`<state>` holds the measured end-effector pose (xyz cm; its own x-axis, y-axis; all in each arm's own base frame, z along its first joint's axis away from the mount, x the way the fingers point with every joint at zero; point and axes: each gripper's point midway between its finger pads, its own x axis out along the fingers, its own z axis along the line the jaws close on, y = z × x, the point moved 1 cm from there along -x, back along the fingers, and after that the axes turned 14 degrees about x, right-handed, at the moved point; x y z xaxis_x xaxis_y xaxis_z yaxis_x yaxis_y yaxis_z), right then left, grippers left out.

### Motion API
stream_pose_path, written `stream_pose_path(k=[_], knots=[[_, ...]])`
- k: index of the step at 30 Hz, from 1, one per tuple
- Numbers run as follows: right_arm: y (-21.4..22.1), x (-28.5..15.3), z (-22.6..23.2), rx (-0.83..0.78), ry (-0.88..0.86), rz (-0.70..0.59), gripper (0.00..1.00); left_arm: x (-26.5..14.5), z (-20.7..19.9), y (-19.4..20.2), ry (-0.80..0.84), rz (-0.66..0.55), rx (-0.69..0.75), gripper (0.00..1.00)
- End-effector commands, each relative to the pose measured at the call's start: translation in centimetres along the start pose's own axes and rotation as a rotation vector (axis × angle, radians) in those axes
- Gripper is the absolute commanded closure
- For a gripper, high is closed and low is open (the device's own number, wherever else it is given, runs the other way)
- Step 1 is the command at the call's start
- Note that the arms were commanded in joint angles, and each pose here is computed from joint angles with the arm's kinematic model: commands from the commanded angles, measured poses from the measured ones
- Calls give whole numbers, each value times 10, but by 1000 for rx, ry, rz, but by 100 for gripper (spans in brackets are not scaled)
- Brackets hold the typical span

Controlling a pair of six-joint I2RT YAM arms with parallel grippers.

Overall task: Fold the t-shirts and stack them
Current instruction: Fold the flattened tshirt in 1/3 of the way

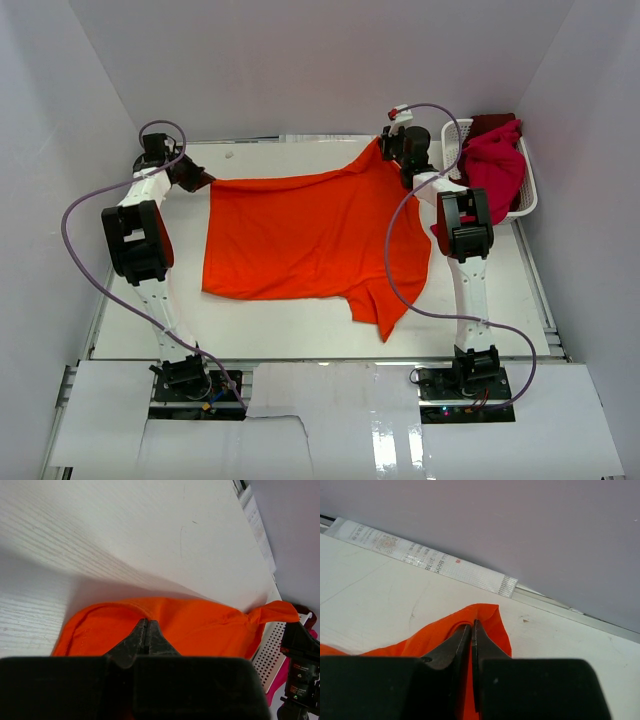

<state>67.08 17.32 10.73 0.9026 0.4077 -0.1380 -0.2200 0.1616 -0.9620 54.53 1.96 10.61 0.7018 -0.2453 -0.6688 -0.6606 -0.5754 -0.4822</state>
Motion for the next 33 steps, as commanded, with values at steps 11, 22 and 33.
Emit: stream_pose_path(k=[11, 22, 33], knots=[[-62, -30, 23, -69, -22, -43, 92, -41, -38, -32, 56, -92, 68, 100], [-75, -54, 25, -95, 63, -2, 92, -44, -35, -32, 32, -99, 92, 100], [-58, -76, 37, -117, 81, 86, 92, -50, -36, -35, 28, -105, 103, 100]])
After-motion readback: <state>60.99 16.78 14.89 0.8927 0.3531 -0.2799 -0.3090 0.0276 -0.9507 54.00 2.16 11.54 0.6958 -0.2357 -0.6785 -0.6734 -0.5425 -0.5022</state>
